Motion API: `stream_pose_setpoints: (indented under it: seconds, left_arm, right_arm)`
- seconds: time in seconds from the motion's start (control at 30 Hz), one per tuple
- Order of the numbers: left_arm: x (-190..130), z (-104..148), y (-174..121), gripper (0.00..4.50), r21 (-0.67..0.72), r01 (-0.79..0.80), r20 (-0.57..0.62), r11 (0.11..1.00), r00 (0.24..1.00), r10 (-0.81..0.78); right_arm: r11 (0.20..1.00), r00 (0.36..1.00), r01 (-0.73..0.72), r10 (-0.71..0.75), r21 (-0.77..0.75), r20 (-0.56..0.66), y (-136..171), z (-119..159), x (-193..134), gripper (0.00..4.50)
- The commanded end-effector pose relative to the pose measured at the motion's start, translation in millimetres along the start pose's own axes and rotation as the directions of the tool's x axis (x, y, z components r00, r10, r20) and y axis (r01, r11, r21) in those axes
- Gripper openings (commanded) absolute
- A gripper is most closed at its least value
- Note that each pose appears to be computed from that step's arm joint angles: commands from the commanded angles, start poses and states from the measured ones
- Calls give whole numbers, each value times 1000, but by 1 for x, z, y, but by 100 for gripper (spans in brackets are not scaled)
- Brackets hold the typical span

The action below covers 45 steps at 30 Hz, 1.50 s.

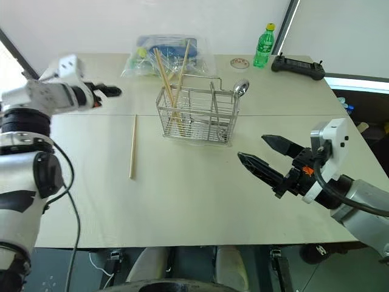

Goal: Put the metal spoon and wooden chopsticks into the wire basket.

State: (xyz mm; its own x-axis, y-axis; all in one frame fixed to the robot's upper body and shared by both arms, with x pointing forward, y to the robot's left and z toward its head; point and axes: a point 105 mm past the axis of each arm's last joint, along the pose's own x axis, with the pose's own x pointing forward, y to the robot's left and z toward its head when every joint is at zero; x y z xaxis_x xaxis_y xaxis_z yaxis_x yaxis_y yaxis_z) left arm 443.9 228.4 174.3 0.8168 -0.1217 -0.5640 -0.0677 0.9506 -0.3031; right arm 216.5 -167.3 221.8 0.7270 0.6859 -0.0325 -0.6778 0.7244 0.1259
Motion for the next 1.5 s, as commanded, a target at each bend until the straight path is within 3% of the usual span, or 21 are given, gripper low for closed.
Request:
stream_pose_setpoints:
  seconds: [0.03,0.23,0.4,0.73,0.83,1.07,1.13,1.27,1.33,1.4,1.43,1.5]
  left_arm:
    - [-7,15,-11,446,51,-66,8,997,998,65]
    - [0,0,-16,446,120,-106,-59,987,992,113]
    - [10,-13,-26,446,140,-75,-101,987,991,89]
    - [27,-41,-40,446,183,-31,-164,983,985,61]
    - [28,-40,-41,365,166,-29,-151,986,987,54]
    - [26,-36,-37,4,128,-46,-143,991,988,64]
    - [26,-36,-37,1,119,-47,-142,992,988,64]
    - [20,-11,-42,1,130,-10,-44,991,999,15]
    - [8,26,-55,1,116,55,122,992,990,-70]
    - [-12,72,-67,1,133,110,346,985,926,-150]
    - [-19,83,-69,1,143,120,405,982,899,-169]
    - [-58,127,-83,1,196,215,600,957,746,-290]
  right_arm:
    - [1000,999,-3,4,-14,43,1,7,3,450]
    - [1000,998,5,-4,-14,55,3,8,3,450]
    - [1000,1000,-20,20,-12,3,11,-1,-6,450]
    - [1000,1000,-8,9,-22,9,11,3,-9,450]
    - [1000,1000,-4,5,-22,8,12,3,-9,450]
    - [1000,1000,8,-8,-18,11,9,3,-10,450]
    - [1000,1000,9,-9,-17,12,9,3,-10,450]
    - [1000,1000,10,-10,-17,10,8,3,-10,450]
    - [1000,1000,12,-12,-16,6,7,3,-11,450]
    - [1000,1000,12,-12,-16,2,6,3,-11,450]
    - [1000,1000,11,-11,-16,0,6,3,-12,450]
    - [1000,1000,8,-8,-16,-10,7,2,-13,450]
